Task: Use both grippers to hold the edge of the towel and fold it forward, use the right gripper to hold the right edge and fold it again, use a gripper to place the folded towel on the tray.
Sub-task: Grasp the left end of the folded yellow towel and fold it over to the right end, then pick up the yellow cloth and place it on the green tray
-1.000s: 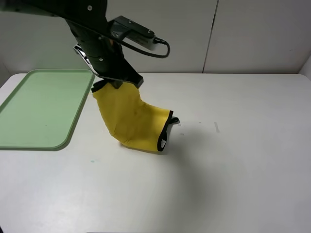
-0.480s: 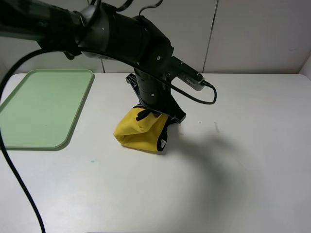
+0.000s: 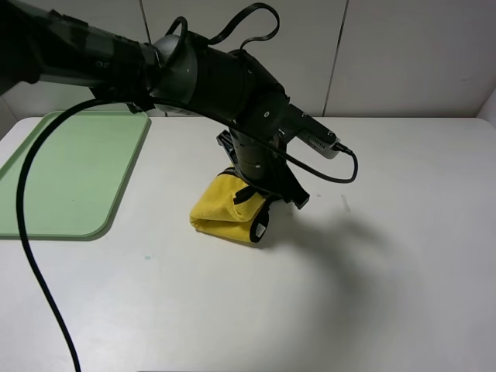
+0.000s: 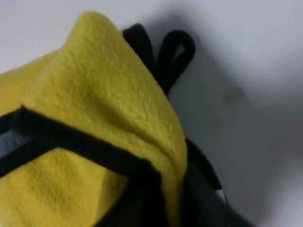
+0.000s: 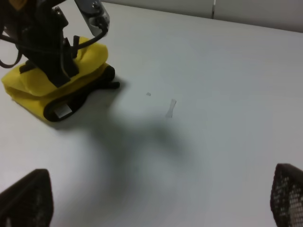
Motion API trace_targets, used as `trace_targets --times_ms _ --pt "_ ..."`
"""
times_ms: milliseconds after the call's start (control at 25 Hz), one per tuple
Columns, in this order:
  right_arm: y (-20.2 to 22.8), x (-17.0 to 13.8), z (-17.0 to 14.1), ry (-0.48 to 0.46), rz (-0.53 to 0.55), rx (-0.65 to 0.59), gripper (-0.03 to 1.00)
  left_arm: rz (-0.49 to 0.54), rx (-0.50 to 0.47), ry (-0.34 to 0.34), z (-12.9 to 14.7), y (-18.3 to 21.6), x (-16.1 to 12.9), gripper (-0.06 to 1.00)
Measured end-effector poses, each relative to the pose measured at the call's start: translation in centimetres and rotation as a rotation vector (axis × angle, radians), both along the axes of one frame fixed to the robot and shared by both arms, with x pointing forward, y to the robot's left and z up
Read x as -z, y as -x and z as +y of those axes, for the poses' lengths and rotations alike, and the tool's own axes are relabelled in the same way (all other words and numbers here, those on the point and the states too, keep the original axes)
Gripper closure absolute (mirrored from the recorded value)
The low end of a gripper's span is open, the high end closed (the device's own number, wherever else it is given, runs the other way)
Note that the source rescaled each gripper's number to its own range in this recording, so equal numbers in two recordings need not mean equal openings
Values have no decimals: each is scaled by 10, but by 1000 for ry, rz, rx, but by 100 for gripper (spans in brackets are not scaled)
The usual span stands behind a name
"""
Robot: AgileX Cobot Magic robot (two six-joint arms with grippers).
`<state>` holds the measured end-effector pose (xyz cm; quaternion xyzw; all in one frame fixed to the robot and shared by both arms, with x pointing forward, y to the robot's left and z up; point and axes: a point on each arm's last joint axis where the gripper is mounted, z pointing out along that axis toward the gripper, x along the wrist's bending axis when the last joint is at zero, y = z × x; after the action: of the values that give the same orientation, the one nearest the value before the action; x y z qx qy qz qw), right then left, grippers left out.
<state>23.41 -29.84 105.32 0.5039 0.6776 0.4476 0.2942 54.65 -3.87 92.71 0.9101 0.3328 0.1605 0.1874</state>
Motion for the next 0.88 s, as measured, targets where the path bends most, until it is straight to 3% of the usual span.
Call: trace_targets --times_ms 120,240,440,680,880 --pt "0 0 0 0 0 0 -3 -14 23 12 -2 -1 -1 15" --pt "0 0 0 0 0 0 -3 -15 22 26 -3 -1 -2 0" --pt "0 0 0 0 0 0 -3 -35 20 51 -2 0 -17 -5" --pt "0 0 0 0 0 0 -3 -101 5 124 8 1 -65 -6" --pt "0 0 0 0 0 0 -3 -95 -77 96 37 -8 -90 -6"
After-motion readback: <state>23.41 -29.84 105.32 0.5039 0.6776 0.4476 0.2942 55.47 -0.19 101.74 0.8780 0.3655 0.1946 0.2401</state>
